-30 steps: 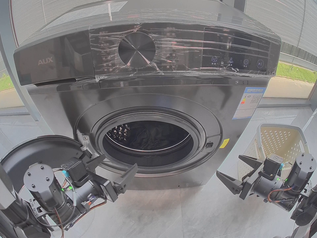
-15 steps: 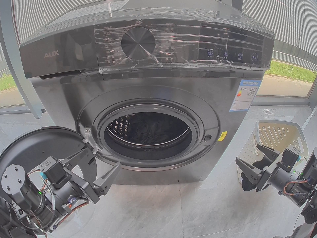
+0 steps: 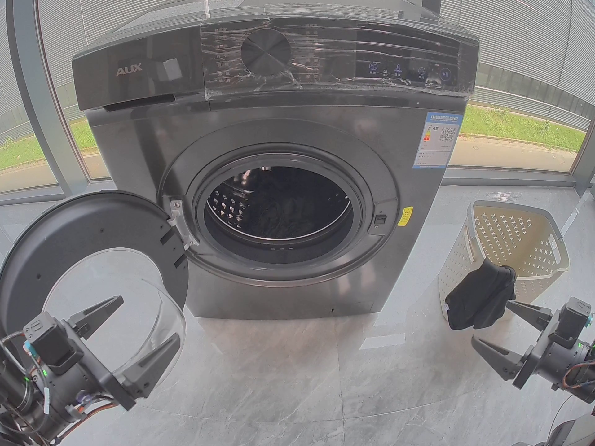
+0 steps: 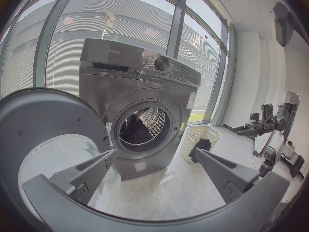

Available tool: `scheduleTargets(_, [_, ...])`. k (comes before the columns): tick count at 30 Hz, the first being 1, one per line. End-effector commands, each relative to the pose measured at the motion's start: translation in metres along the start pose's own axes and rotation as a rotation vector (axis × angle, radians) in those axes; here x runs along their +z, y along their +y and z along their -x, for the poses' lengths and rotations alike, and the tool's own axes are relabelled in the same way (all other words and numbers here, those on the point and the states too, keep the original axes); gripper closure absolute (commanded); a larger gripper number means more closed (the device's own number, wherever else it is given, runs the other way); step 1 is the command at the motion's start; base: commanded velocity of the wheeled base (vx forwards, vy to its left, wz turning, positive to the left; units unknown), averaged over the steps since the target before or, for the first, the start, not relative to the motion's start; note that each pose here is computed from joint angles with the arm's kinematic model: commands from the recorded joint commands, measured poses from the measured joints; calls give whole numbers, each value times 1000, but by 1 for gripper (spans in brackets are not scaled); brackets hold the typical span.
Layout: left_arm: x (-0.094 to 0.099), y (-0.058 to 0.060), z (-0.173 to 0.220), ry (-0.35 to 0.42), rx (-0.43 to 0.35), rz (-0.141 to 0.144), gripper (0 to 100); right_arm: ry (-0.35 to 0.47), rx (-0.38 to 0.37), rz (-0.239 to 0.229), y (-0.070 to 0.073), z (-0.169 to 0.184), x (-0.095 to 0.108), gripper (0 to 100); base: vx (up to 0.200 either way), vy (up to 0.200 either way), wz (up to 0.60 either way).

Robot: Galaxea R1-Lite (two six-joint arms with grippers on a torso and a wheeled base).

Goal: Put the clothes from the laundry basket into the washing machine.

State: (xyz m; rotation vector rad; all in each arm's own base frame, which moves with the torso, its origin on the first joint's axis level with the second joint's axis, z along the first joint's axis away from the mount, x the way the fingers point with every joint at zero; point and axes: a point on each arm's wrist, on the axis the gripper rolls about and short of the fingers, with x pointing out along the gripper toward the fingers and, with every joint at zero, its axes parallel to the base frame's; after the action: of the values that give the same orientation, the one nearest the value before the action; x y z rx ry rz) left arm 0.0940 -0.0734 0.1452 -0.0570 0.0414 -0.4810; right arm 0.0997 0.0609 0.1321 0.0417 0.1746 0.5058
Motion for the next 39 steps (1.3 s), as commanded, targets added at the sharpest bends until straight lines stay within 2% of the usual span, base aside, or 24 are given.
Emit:
scheduleTargets(1, [1,14,63,-99,-8,-2,0,-116,-65,-3,-7,44,0,0,-200,0,0])
scheduleTargets(4, [-9,21,81,-84,35,-25,0,-140,-131,18,-11,55,-2,0,-200,0,0])
scheduleTargets(5, [-10,21,82,-79,43,-28,0,-141,-139,21,-12,56,-2,0,-200,0,0])
scheduleTargets(6, [-15,24,88,-76,96,-25,0,-151,-200,36,-14,63,-5,0,-200,0,0])
scheduleTargets(7, [-15,24,89,-80,104,-23,0,-154,-209,38,-15,65,-5,0,-200,0,0])
scheduleTargets(9, [-17,26,100,-133,144,-21,0,-175,-268,61,-16,76,-9,0,-200,0,0])
scheduleTargets(12, [-18,27,104,-150,199,-28,0,-189,-295,76,-15,84,-13,0,0,0,0])
scheduleTargets(13, [-21,28,106,-139,239,-43,0,-200,-309,79,-14,89,-16,0,0,0,0])
scheduleTargets(15, [-24,28,110,-138,270,-65,0,-216,-332,83,-13,94,-19,0,0,0,0])
scheduleTargets(19, [-33,26,119,-127,298,-124,0,-277,-375,121,-10,104,-20,0,0,0,0])
scheduleTargets(21, [-37,24,124,-147,314,-138,0,-309,-402,142,-8,108,-21,0,0,0,0])
scheduleTargets(23, [-43,21,129,-160,323,-133,0,-338,-408,152,-6,112,-22,0,0,0,0])
scheduleTargets(27, [-53,21,131,-103,362,-114,0,-344,-410,153,-2,117,-30,0,0,0,0])
scheduleTargets(28, [-55,22,131,-85,418,-94,0,-336,-420,153,0,121,-38,0,0,0,0])
scheduleTargets(32, [-62,23,131,-22,506,-73,0,-274,-428,141,3,127,-63,0,0,0,0])
scheduleTargets(34, [-63,21,132,-36,575,-68,0,-215,-428,113,3,126,-72,0,0,0,0])
scheduleTargets(35, [-64,18,134,-72,603,-71,0,-221,-432,109,3,126,-72,0,0,0,0])
scheduleTargets(36, [-64,18,135,-82,605,-83,0,-228,-434,111,3,127,-71,0,0,0,0])
scheduleTargets(37, [-64,18,135,-82,605,-83,0,-228,-434,111,3,127,-71,0,0,0,0])
scheduleTargets(38, [-65,17,135,-93,545,-67,0,-232,-467,95,2,127,-71,0,0,0,0])
scheduleTargets(39, [-65,16,136,-96,520,-60,0,-232,-497,82,1,127,-71,0,0,0,0])
